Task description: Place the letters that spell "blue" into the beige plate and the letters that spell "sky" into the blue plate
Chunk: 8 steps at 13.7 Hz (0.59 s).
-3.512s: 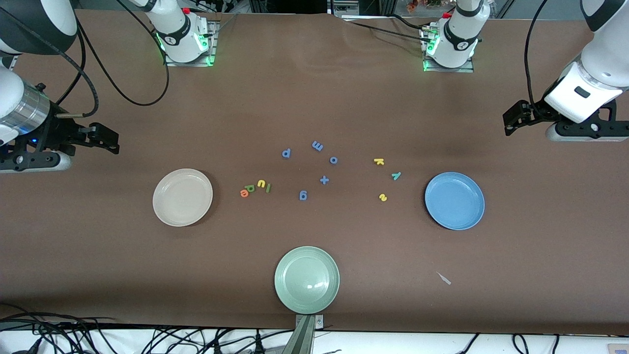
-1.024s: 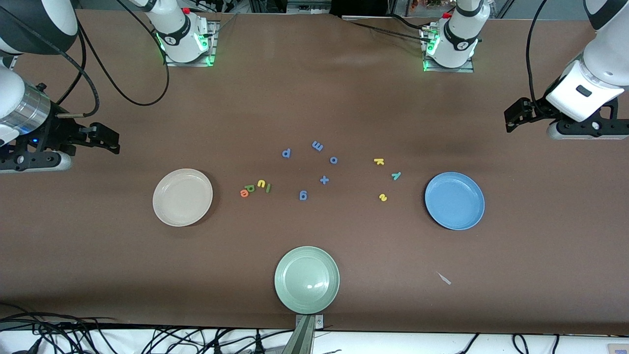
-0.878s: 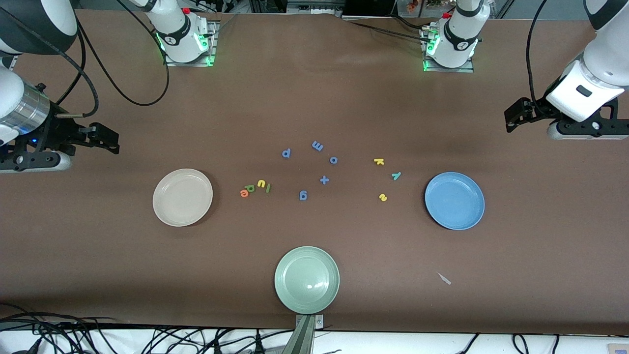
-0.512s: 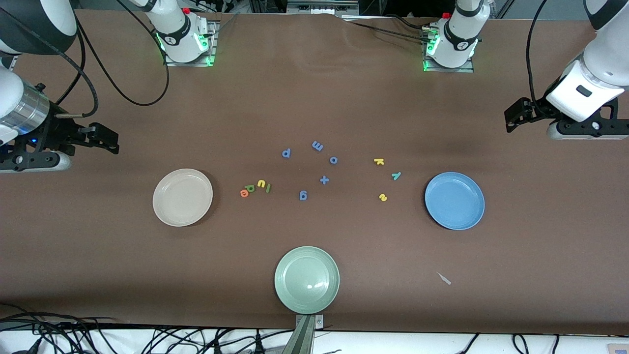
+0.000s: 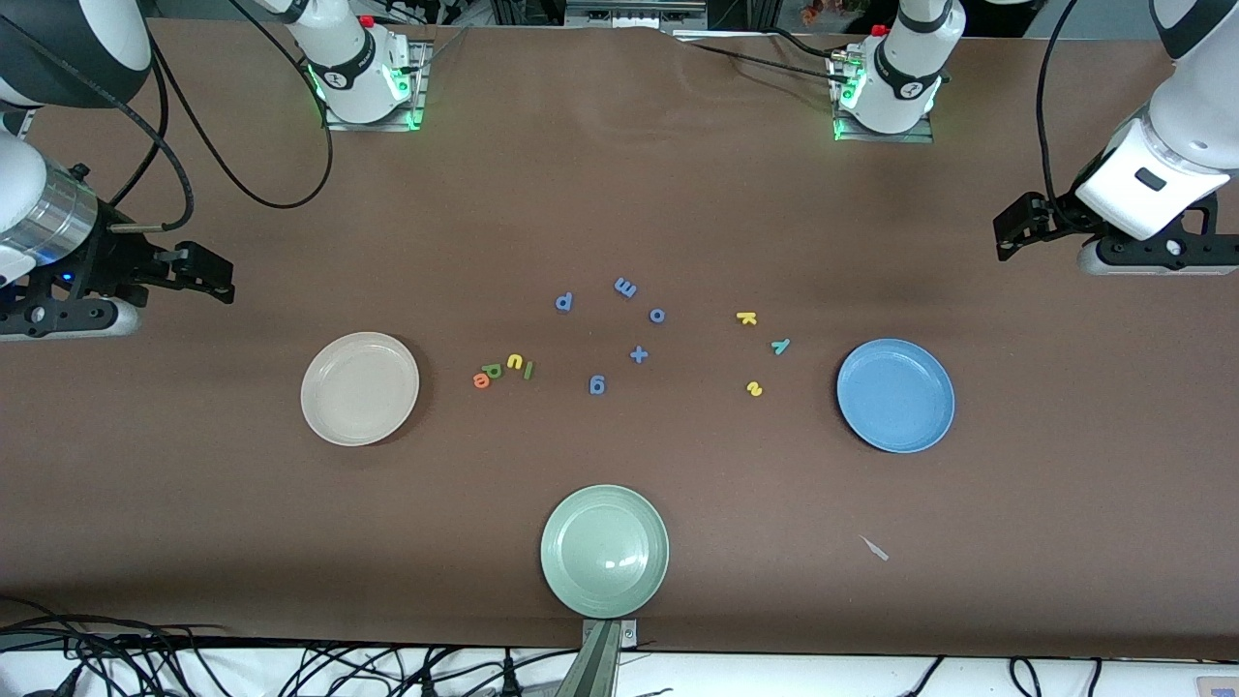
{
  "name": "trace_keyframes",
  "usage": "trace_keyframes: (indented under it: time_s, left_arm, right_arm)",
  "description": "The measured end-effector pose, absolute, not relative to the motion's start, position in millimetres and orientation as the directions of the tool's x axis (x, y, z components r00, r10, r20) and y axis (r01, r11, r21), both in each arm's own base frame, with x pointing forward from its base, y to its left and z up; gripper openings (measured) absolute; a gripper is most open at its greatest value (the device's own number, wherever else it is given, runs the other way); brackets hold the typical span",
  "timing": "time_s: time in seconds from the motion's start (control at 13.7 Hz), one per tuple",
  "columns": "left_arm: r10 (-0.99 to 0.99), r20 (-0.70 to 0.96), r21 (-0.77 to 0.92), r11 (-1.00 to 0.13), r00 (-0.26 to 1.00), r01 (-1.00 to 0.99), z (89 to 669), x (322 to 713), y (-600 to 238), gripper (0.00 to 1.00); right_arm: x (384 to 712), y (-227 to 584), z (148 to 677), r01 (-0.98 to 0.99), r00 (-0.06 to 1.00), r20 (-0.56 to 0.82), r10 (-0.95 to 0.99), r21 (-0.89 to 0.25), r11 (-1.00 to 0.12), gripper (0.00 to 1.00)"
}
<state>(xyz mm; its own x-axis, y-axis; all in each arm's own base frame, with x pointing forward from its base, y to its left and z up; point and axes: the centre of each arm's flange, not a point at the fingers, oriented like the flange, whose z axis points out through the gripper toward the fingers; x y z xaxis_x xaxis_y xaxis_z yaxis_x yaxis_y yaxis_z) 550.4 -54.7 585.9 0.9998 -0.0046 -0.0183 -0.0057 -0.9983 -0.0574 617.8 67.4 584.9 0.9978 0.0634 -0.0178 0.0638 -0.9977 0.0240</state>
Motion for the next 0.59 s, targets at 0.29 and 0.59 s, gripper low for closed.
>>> trace_keyframes:
  time_s: [0.29,0.59]
  left_arm:
    - [-0.004,-0.018,-0.057,-0.998,1.000,-0.005,585.9,550.5,-54.3,1.00]
    - [-0.004,-0.018,-0.057,-0.998,1.000,-0.005,585.8,550.5,-54.2,1.00]
  right_arm:
    - [618.5,66.5,585.5,0.062,0.998,-0.012,0.062,0.024,-0.998,1.00]
    - [619.2,66.1,585.4,0.061,0.998,-0.009,0.061,0.024,-0.998,1.00]
